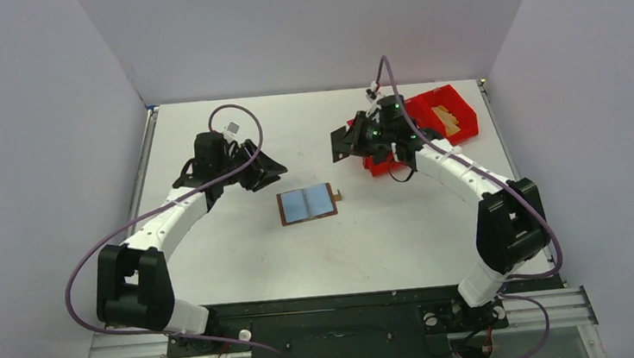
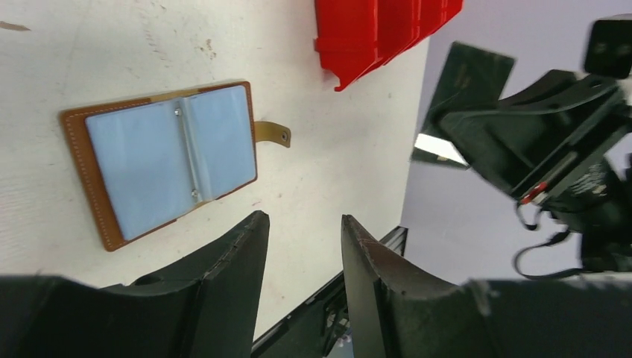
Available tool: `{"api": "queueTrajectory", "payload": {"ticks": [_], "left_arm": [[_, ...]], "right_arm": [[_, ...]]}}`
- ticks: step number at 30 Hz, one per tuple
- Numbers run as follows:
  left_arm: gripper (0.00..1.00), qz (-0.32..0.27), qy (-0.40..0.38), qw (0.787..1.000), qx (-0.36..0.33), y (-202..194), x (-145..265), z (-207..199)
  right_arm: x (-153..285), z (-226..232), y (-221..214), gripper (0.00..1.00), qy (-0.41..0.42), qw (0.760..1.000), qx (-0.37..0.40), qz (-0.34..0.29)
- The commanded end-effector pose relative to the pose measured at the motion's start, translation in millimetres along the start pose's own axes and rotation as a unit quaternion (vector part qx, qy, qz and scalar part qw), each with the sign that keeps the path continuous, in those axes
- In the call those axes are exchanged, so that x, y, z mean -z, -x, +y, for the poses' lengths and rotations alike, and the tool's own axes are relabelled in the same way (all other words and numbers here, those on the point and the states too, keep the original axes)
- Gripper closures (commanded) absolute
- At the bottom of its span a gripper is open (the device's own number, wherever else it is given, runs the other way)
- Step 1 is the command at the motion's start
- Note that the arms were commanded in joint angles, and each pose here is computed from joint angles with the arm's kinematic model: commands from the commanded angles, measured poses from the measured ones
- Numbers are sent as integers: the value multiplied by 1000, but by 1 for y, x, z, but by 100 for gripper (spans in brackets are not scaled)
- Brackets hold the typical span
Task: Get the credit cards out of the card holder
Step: Place the credit card in the storage box.
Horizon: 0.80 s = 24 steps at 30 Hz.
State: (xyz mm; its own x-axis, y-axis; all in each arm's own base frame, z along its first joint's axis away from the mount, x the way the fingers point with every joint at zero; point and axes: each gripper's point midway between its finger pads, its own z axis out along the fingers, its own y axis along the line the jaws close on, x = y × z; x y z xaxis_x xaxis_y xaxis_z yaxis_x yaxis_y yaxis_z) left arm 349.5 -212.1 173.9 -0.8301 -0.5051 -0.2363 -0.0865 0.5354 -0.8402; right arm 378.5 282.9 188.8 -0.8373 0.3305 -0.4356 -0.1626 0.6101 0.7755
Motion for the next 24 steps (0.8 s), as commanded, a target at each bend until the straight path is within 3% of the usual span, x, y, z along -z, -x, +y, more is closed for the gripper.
{"api": "queueTrajectory", "payload": {"ticks": [1, 5, 11, 24], "left_arm": [[61, -6, 52, 997, -62, 2, 18, 10], [61, -3, 63, 995, -76, 1, 22, 13], [61, 3, 59, 994, -90, -3, 27, 9], [61, 12, 46, 995, -92, -9, 31, 7]], "right_arm": [[46, -62, 27, 100, -193, 974, 117, -15], [73, -95, 66, 100, -314, 934, 162, -49], [89, -121, 101, 100, -414, 885, 205, -55], [65, -145, 123, 100, -460, 844, 277, -9]]}}
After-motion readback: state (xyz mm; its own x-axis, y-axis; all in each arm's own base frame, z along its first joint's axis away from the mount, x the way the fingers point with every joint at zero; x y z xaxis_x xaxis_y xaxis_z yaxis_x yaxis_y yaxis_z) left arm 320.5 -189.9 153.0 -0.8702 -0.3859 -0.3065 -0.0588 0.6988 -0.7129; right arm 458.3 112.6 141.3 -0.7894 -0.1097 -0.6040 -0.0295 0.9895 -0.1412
